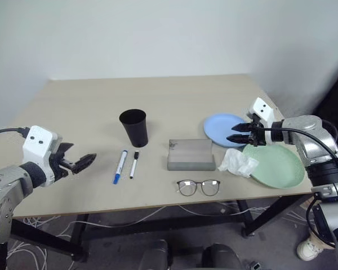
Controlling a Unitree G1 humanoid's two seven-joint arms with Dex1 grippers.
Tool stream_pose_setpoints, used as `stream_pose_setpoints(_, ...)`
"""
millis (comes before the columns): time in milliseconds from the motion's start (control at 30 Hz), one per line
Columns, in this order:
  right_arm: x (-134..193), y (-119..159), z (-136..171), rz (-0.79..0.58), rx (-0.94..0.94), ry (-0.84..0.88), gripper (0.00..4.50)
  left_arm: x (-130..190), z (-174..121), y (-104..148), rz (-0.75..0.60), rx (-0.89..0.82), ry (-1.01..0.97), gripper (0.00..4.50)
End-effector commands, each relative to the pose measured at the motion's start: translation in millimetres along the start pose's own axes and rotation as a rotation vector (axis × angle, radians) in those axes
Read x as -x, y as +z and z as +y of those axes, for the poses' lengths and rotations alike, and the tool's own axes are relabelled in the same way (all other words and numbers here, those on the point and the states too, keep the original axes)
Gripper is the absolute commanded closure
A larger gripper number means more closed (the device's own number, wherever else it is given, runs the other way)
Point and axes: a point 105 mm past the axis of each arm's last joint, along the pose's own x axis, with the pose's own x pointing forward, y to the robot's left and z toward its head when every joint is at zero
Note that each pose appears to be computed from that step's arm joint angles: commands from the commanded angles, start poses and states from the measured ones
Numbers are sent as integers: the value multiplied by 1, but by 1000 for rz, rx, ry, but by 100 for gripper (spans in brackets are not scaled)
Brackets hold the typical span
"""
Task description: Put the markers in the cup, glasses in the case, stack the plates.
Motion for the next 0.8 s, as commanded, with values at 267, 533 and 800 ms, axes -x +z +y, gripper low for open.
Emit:
stream_pose_setpoints(267, 19, 7, -12, -21, 6, -55, 215, 0, -9, 14, -54, -21, -40, 36)
stream_pose_setpoints(533, 47, -12, -24, 26, 7, -104, 215, -11, -16, 17, -86, -29, -106, 36)
stream_pose_setpoints(800, 88, -48, -35, 100, -82, -211, 215, -5, -23, 19, -94, -47, -167, 36)
